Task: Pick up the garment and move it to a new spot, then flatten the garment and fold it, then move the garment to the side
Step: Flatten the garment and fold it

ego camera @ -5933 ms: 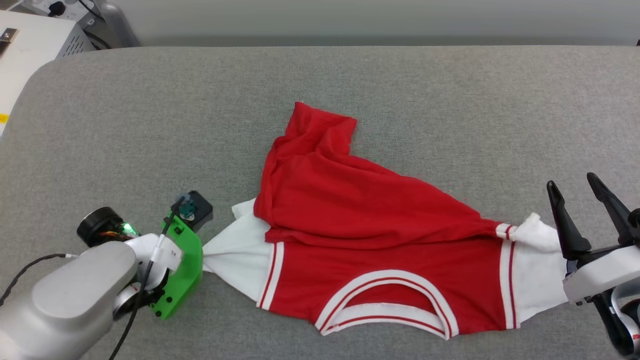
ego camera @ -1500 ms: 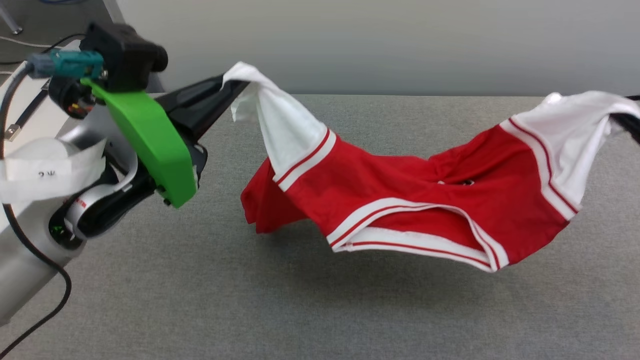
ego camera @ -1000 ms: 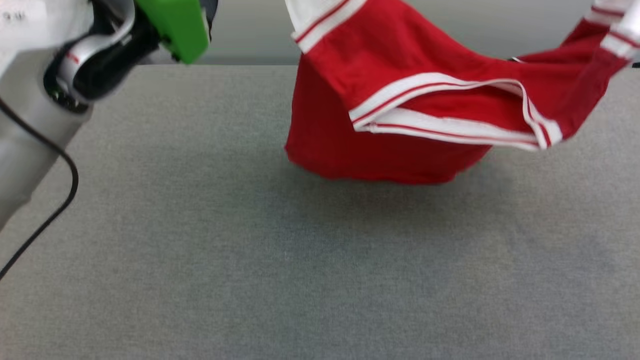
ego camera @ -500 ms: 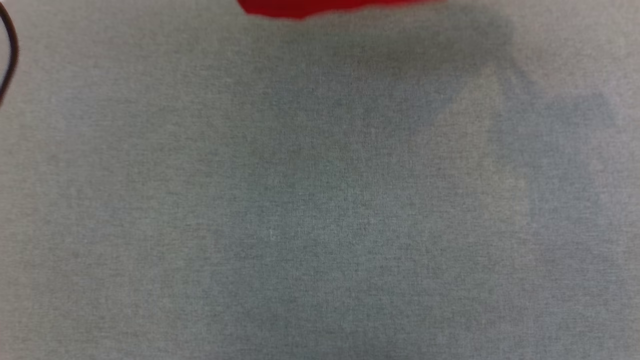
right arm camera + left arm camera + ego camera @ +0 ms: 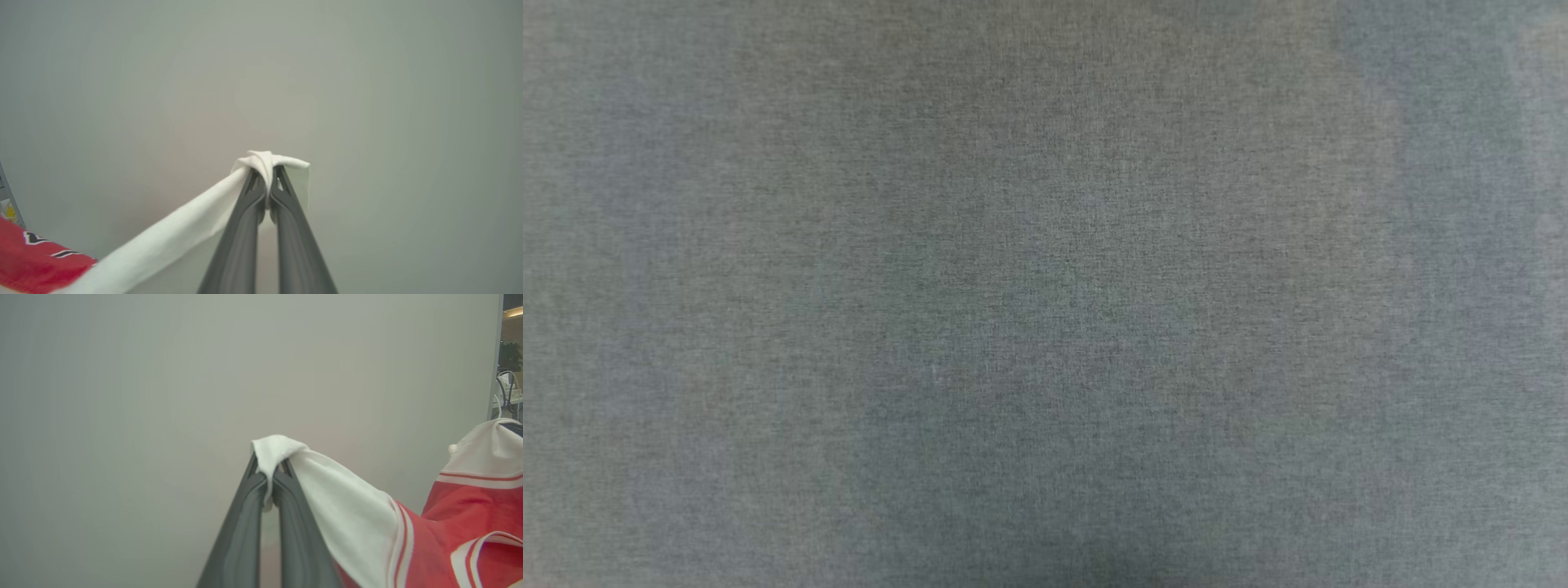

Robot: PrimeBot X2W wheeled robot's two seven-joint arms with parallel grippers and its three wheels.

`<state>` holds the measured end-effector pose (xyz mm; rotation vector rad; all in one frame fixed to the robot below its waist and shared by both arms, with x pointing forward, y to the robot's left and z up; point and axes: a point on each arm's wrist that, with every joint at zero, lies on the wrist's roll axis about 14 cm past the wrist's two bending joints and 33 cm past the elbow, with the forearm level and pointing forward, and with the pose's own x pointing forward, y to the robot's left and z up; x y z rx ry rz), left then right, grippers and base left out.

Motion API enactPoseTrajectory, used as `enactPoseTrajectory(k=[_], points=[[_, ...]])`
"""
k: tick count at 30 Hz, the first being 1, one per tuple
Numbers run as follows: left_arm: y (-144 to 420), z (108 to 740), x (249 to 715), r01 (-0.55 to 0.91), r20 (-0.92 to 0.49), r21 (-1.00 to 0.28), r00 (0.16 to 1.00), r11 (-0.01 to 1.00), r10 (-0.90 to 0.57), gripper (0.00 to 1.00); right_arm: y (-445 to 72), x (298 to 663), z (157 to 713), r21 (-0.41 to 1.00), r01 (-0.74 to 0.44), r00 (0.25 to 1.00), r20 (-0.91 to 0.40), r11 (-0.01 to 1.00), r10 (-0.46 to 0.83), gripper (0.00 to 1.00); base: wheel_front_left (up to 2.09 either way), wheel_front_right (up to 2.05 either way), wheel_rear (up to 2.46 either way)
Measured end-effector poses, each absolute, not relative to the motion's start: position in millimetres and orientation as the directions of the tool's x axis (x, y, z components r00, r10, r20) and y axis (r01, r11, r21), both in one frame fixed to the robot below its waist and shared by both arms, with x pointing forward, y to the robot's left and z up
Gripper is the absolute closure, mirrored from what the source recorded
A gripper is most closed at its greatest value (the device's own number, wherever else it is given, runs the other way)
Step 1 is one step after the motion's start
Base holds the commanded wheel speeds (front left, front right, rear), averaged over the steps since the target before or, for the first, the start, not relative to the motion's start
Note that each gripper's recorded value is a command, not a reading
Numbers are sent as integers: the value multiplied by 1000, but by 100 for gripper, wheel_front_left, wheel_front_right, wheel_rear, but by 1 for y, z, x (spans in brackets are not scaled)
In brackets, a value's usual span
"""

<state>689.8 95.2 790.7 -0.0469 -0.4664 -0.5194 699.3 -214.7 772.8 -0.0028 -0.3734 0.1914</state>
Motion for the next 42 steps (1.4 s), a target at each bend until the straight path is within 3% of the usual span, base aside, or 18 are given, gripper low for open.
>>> enactPoseTrajectory(k=[7,16,28,42], points=[[102,740,711,480,398,57,793,875,-461,100,-200,718,716,-38,-213,936,280,976,215,100,0,0,0],[118,683,699,478,347,-60,833,876,-430,100,-205,701,642,8,-243,958,156,970,239,100,0,0,0],[151,617,640,417,203,-123,899,901,-388,100,-195,630,575,43,-329,944,48,943,327,100,0,0,0],[206,541,517,249,41,-234,968,940,-247,100,-213,522,519,154,-313,940,-91,937,329,100,0,0,0]])
